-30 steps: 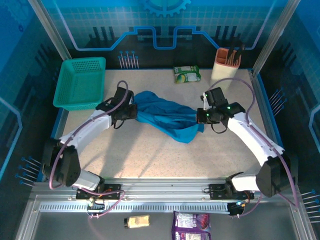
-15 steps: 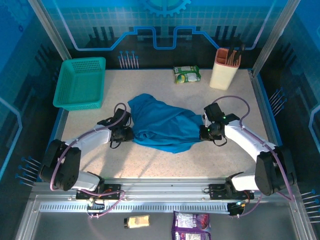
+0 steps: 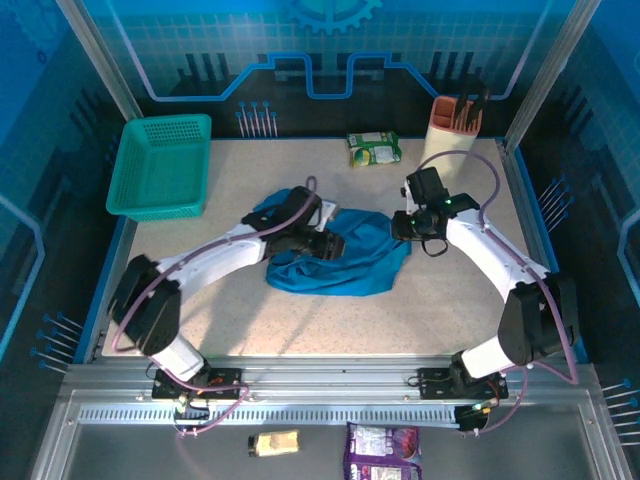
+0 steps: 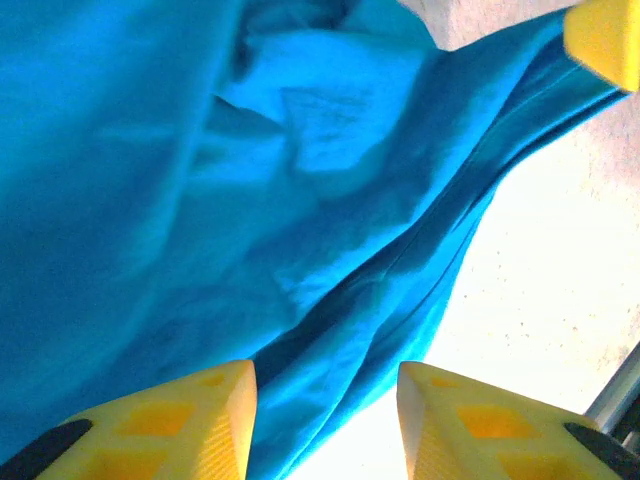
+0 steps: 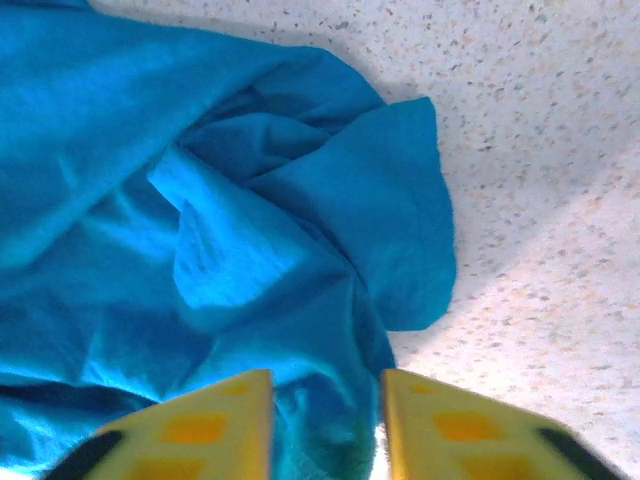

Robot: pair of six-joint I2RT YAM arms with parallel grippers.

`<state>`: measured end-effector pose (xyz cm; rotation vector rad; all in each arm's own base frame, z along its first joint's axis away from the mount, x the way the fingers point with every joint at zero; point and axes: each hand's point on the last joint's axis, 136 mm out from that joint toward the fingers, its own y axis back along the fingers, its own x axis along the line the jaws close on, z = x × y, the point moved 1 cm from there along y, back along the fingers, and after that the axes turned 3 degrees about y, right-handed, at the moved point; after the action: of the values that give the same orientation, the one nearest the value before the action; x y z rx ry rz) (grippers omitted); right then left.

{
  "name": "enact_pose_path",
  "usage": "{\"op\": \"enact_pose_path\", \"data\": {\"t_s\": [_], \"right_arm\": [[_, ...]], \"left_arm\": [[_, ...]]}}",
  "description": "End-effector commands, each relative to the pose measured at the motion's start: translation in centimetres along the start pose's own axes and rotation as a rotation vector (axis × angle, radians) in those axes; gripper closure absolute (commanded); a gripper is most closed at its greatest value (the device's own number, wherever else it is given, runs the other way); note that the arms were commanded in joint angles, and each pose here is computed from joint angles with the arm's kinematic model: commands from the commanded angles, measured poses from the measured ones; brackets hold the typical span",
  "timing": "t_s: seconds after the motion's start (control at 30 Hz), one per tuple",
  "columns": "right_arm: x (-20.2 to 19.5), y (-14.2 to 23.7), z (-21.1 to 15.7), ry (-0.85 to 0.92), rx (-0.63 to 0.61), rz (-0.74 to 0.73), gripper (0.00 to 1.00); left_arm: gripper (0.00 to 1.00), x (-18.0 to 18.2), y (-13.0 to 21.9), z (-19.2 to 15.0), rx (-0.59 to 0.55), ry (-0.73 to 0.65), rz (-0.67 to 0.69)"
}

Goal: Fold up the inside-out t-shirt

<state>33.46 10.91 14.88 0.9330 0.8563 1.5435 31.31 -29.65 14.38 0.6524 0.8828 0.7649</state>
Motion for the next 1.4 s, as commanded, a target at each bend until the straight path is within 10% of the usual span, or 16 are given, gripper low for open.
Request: {"op": "enact_pose_path", "data": {"t_s": [0.0, 0.43, 0.73, 0.93, 1.23, 1.37], "right_arm": [[-1.0, 2.1, -1.9, -0.007, 0.024, -0.066, 0.58], [6.7, 1.0, -11.1, -0.087, 0.144, 0.207, 0.55], [9.5, -3.8, -12.1, -0.240, 0.211, 0.216, 0.51], [10.8, -7.1, -13.0, -0.302, 0.249, 0.254, 0.50], [7.2, -7.5, -13.7, -0.285, 0.251, 0.143, 0.98], [2.4, -6.3, -13.4, -0.315, 0.229, 0.088, 1.00]], "left_arm": [[0.56, -0.4, -2.6, -1.8, 0.129, -0.081, 0.000], [0.49, -0.8, -6.8, -6.0, 0.328, -0.217, -0.073], [0.46, 2.6, -7.9, -6.6, 0.347, -0.311, 0.141], [0.63, 2.4, -8.0, -6.7, 0.343, -0.286, 0.132], [0.96, 1.9, -5.2, -2.9, 0.188, -0.073, -0.026], [1.00, 2.4, -3.1, -0.8, 0.124, 0.100, -0.169]]}}
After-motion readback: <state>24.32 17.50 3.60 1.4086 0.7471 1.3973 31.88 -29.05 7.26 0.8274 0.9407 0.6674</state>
